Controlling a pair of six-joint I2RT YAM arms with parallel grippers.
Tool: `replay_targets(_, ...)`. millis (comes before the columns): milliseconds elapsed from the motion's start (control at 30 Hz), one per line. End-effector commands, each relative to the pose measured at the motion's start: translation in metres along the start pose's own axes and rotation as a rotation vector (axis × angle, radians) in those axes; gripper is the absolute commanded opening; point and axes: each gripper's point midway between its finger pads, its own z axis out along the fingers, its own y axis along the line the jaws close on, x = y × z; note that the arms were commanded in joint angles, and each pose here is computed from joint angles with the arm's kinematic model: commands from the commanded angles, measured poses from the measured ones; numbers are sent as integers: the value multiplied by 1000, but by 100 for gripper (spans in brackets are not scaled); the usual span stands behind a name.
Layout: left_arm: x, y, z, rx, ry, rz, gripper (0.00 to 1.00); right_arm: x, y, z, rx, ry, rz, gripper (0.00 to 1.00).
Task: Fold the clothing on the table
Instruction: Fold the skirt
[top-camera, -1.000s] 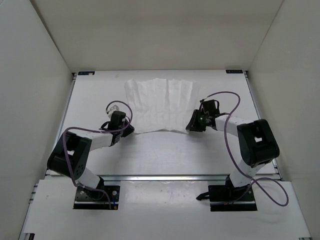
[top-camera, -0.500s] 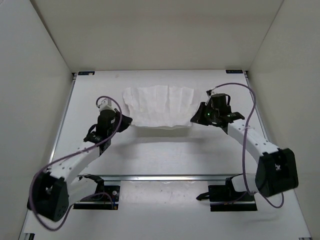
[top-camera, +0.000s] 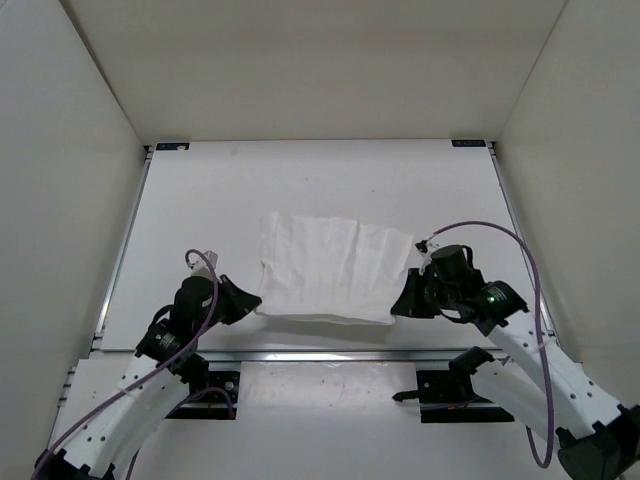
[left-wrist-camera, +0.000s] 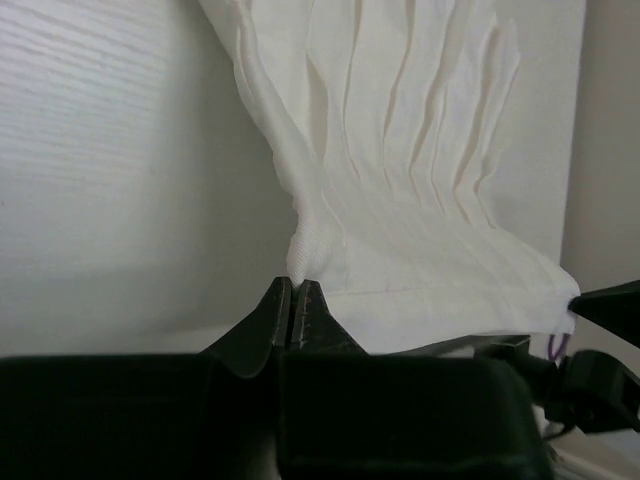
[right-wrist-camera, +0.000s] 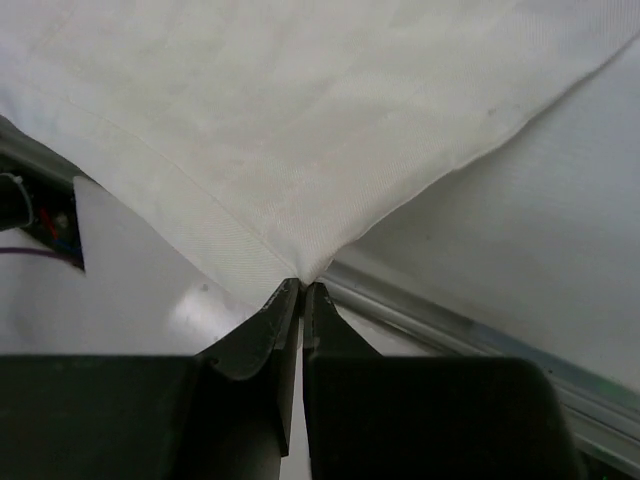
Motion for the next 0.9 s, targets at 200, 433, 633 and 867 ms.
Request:
replay_targets(200,5,-24,-41,79,79,-65,0,24,-8,-46,-40,34,129,0)
replay_targets(433,-3,-33,-30,79,84,-54,0,1,-29,-48,28,-39,166,0)
replay_targets(633,-42,-62,-8,118,17,-29,0,-37,-26,-38,19,-72,165,0)
replay_targets(867,-107,-68,51,49,-48,-56,0,-119,-54,-15,53,-158,228,0)
